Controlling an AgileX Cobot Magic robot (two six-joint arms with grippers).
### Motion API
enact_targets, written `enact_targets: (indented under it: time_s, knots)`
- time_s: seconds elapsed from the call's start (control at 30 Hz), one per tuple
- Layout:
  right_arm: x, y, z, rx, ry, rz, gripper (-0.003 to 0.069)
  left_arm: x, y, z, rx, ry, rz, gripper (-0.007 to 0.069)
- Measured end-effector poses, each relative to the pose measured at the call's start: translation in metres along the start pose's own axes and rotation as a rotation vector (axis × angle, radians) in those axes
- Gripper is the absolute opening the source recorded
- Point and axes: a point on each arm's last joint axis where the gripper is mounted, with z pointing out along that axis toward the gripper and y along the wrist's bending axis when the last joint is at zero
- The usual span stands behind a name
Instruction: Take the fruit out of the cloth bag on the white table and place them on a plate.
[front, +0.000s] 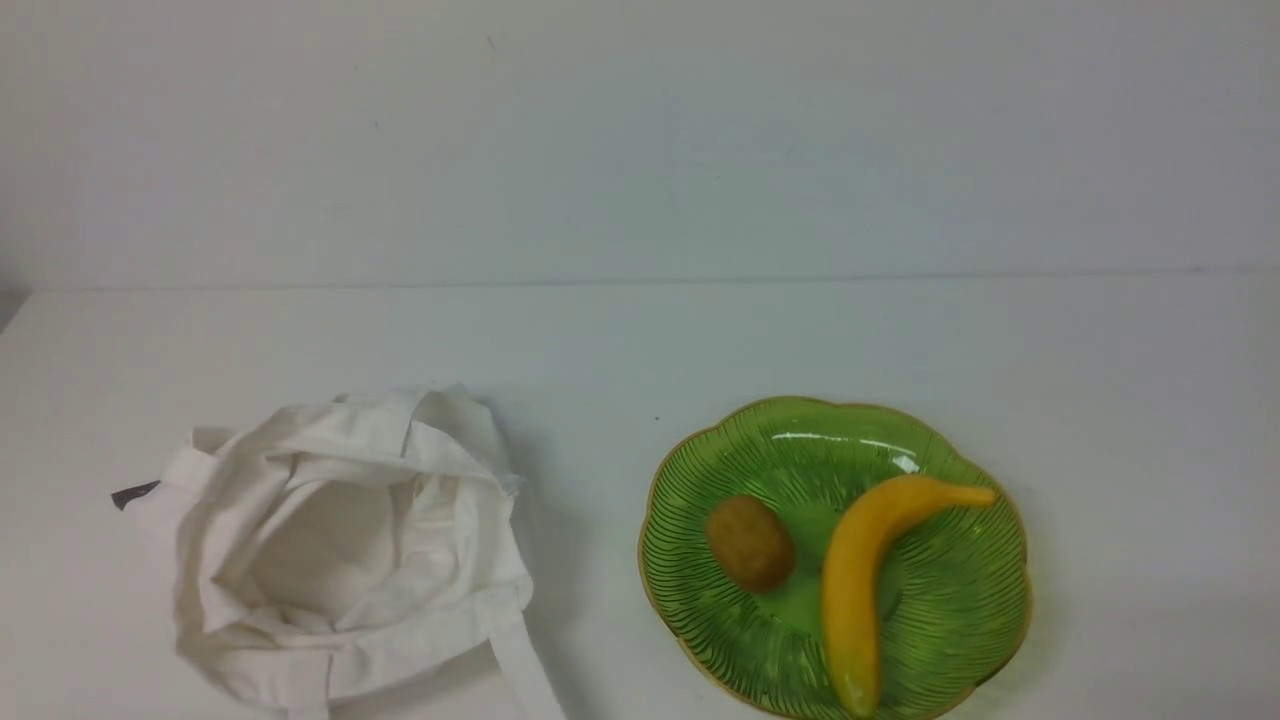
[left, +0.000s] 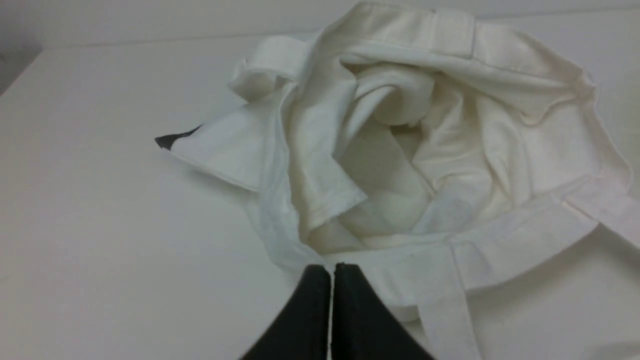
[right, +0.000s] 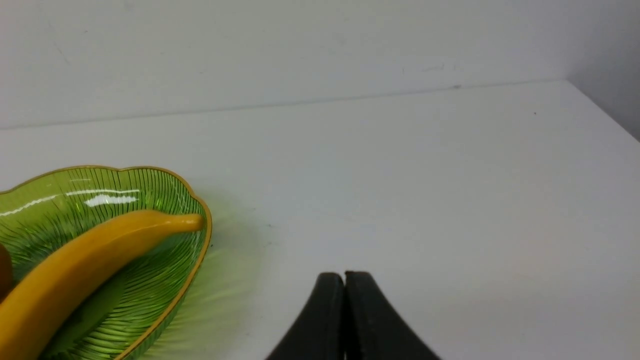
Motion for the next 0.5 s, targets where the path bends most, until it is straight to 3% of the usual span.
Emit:
enact_targets:
  time_s: [0.5]
  knots:
    - [0.0,0.0,0.0,0.0,0.0,0.0,-0.0013,0.0,-0.001,0.0,0.018,-0.001,0.007,-0.0008]
